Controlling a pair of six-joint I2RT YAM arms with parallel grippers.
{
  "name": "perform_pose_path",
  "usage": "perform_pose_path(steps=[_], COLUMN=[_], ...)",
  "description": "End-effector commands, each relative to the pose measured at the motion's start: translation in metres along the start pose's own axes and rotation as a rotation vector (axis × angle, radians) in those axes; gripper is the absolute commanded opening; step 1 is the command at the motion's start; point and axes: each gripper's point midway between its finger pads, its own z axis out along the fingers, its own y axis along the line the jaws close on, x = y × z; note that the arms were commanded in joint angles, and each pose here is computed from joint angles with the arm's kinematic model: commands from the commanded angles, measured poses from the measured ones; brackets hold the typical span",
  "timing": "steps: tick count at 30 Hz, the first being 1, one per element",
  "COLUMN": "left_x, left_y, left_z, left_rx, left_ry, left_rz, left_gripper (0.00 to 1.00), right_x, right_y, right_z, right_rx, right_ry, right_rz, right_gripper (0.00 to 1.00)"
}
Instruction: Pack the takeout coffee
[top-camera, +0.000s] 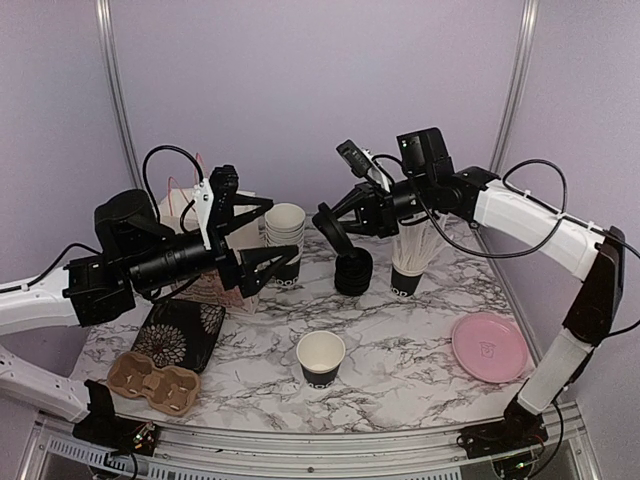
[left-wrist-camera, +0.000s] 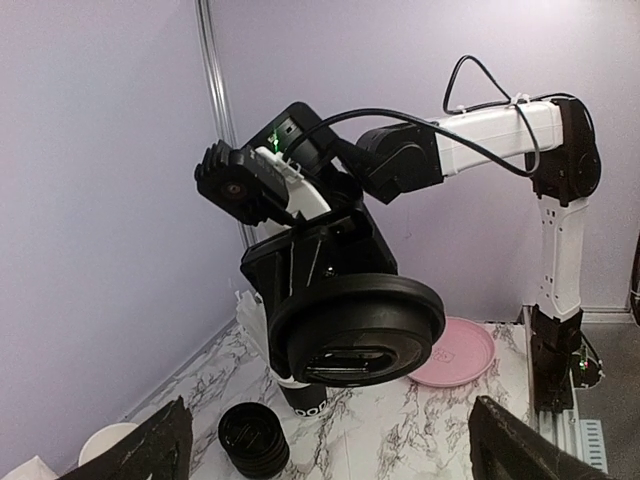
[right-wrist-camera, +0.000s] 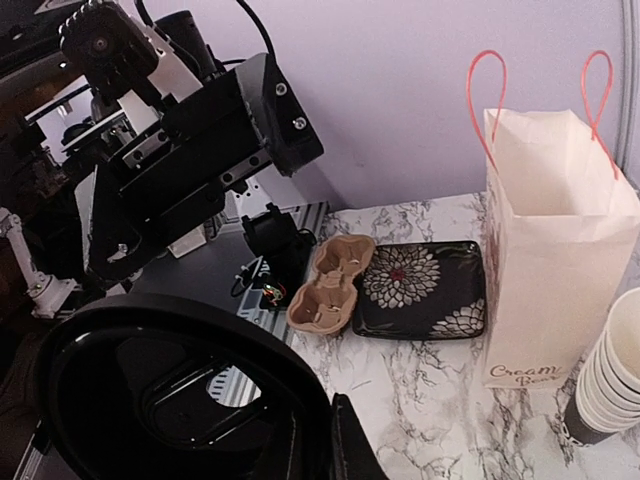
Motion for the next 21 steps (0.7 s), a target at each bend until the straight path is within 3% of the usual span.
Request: perform_pose_path(steps=[1, 10, 15, 21], left_x=[-0.031, -0.021, -0.024, -0.021], left_y=[-0.019, -0.045, -0.039, -0.032], left_z=[-0.003, 0.026, 0.033, 0.038], left_rx=[0.014, -0.058, -0.195, -0.244], left_ry=[-0.110, -0.119, -0.163, -0.166], left_rz=[0.096, 0.221, 0.248, 0.233], left_gripper=[0.97, 0.99, 0.99, 0.96], right_x=[-0.021, -0.022, -0.021, -0.018], right_y=[0.034, 0.040, 0.039, 0.040], right_z=[-0.009, -0.009, -0.008, -0.009], right_rx=[-0.147, -0.208, -0.212, -0.215], right_ry=[-0.076, -0.098, -0.100, -0.101], right_rz=[-0.022, 0.037, 0.048, 0.052], right_gripper=[0.07, 0.06, 0.06, 0.07])
